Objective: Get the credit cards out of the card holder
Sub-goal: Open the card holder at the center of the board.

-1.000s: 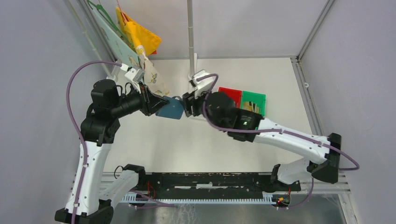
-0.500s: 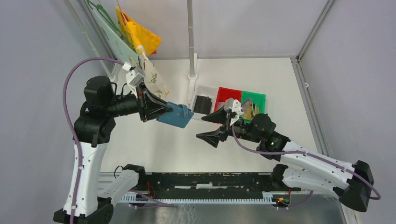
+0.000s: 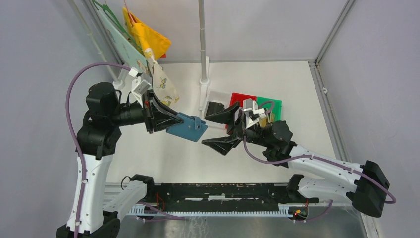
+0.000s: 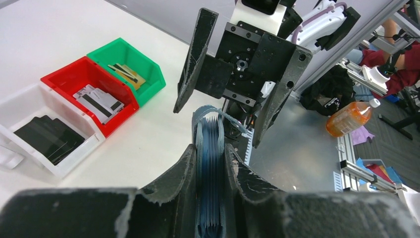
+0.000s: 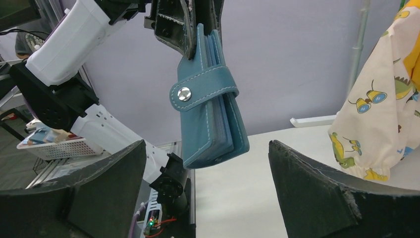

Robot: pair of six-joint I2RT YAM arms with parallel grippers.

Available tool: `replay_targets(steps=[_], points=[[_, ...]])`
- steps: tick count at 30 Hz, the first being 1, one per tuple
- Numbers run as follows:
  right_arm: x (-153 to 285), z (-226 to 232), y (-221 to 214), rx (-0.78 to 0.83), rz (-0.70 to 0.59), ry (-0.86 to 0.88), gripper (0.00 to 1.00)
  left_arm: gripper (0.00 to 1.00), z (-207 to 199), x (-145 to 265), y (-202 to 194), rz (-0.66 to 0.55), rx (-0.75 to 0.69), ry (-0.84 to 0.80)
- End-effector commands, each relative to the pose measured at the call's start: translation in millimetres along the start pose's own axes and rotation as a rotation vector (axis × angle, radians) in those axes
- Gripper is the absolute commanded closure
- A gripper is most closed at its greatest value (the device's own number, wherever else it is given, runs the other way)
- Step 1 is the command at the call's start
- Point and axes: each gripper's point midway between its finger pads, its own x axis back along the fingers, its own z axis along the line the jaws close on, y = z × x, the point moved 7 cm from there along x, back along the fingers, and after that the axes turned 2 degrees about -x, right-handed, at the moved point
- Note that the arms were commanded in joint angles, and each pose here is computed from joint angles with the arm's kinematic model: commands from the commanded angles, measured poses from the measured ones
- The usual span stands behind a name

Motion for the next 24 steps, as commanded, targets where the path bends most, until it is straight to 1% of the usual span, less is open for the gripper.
replay_targets(steps=[1,7,13,19,24], points=[[-16.7,8.8,32.3,0.038,-0.129,0.042,0.02,0.98,-19.1,4.4,15.2,-0.036,-0.045,-0.07],[-35.4,6.4,34.3,0.069,-0.139,0.041,0.03,0.98,-23.4,5.1,17.1,-0.032,-0.029,-0.098],[-40.2,7.2,41.3,0.098,-0.202,0.055,0.13,0.98,-30.0,6.9,19.6,-0.03,-0.019,-0.125],[-42.2,9.4,52.8,0.14,-0.257,0.052,0.26,0.98,-37.0,8.5,24.6,-0.034,-0.005,-0.161],[-51.5,14.6,59.9,0.142,-0.279,0.079,0.3,0.98,-40.2,8.5,25.3,-0.05,0.008,-0.182]])
